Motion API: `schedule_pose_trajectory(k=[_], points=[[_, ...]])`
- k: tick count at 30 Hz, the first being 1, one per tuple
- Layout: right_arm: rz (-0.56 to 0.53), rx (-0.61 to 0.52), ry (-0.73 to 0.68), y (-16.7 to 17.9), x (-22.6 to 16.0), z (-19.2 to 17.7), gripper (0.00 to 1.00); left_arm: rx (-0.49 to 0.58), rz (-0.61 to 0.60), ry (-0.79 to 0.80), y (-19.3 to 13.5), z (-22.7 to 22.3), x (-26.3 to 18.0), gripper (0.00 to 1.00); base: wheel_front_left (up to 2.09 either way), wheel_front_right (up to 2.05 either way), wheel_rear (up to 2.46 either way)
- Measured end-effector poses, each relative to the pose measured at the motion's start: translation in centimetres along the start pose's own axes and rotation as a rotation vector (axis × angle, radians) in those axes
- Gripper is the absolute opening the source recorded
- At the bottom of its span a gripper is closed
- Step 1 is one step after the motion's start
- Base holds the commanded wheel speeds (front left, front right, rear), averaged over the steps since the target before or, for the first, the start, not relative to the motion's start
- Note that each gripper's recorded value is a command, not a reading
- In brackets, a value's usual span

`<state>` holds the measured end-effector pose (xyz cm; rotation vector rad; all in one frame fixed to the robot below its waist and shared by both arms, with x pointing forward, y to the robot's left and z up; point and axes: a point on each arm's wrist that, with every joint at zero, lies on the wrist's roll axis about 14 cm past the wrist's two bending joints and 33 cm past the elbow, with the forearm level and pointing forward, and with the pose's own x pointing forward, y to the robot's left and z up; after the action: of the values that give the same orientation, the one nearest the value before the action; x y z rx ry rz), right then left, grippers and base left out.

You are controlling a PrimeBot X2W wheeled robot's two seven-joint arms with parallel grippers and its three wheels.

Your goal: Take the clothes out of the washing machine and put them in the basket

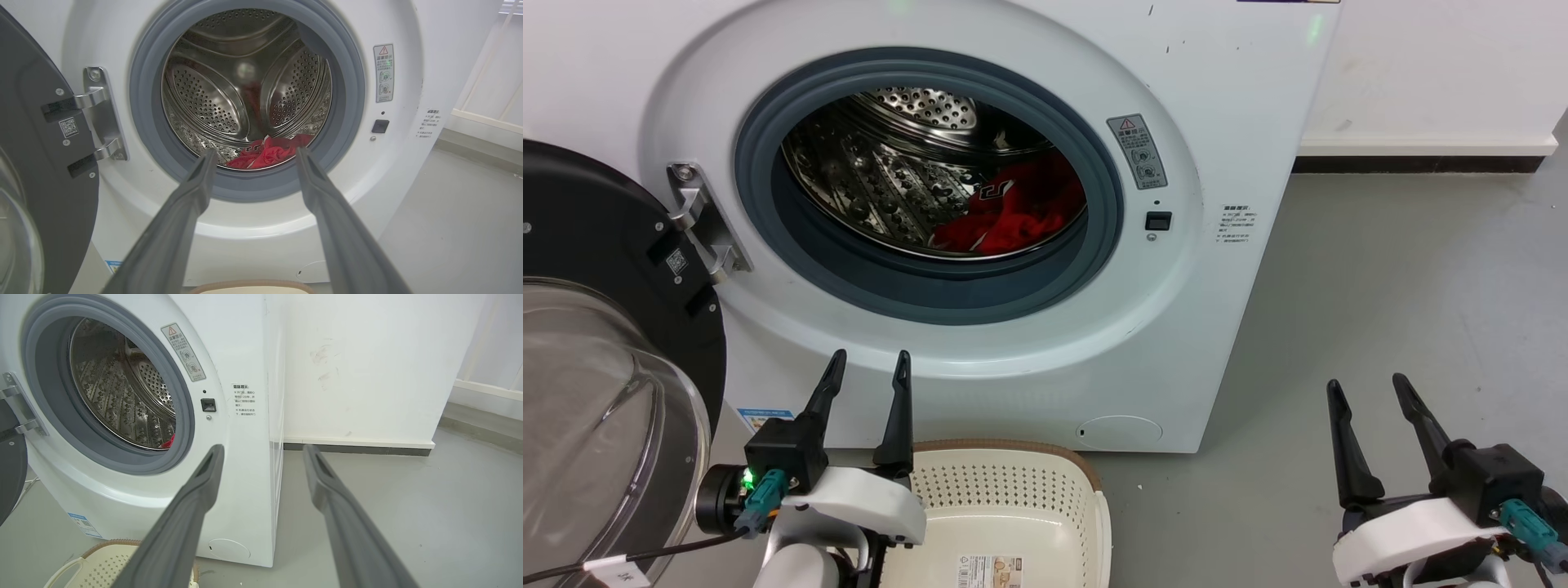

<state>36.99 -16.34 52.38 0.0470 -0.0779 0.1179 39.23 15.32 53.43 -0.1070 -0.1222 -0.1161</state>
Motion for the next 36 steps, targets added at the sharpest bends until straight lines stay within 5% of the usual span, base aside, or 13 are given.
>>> schedule_pose_trajectory(k=[23,36], points=[[0.045,-0.172,-0.011,0.95,-0.11,0.2,1.0,0.122,-0.006,-0.018,0.02,-0.18,-0.24,1.0,0.0,0.0,0.0],[0.046,-0.165,-0.008,1.0,-0.07,0.14,1.0,0.107,0.008,-0.009,0.41,-0.49,-0.36,1.0,0.0,0.0,0.0]])
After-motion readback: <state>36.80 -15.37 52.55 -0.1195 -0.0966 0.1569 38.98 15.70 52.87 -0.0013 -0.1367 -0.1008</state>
